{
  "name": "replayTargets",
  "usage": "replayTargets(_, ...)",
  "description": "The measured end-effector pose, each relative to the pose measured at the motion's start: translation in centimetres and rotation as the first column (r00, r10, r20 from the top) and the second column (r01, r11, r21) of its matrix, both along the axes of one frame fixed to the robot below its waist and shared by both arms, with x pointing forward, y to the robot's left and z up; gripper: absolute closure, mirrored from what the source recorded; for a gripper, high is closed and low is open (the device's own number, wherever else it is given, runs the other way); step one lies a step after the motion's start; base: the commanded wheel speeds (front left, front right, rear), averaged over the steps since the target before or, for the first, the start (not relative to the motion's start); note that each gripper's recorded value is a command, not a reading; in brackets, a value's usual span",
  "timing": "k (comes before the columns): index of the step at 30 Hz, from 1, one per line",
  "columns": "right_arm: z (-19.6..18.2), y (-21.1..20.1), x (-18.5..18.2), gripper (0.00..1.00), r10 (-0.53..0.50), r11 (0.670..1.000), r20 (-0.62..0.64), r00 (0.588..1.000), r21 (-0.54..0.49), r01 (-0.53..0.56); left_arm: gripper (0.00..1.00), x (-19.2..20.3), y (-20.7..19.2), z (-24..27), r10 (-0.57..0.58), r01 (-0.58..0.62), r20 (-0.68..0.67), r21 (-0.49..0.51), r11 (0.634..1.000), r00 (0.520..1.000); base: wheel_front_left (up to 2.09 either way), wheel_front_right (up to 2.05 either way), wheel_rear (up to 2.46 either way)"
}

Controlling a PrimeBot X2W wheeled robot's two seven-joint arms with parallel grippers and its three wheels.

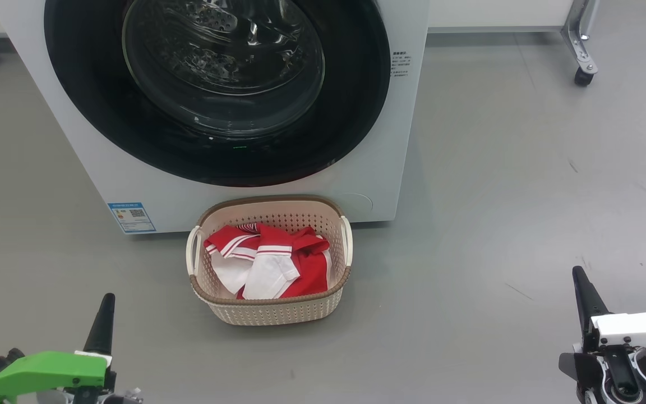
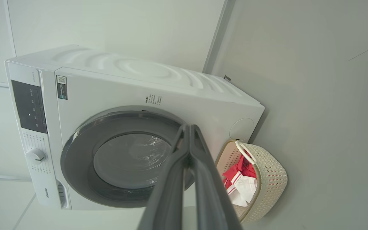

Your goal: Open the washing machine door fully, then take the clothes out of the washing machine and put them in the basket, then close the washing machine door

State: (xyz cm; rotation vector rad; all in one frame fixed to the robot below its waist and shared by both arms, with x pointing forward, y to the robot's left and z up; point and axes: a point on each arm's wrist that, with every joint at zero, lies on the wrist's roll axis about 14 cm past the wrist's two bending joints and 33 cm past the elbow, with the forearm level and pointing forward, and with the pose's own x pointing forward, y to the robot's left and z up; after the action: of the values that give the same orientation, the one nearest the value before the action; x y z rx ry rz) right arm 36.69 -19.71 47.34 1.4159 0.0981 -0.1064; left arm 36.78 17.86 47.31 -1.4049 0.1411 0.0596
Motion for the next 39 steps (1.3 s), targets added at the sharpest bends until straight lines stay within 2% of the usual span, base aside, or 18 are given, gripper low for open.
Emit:
replayTargets(13, 0.59, -0.78, 0.36, 1.00, -0.035, 0.987, 0.033, 0.999, 0.157, 0.029, 1.00, 0.36, 0.84, 0.63, 0.039, -0.034, 0.028, -0.164, 0.986, 0.999, 0.00, 0.00, 0.00)
replayTargets(39, 0.69, -0.83, 0.54, 1.00, -0.036, 0.986, 0.035, 0.999, 0.164, 0.030, 1.00, 0.48, 0.91, 0.64, 0.044, -0.038, 0.029, -0.170, 0.985, 0.999, 0.00, 0.00, 0.00)
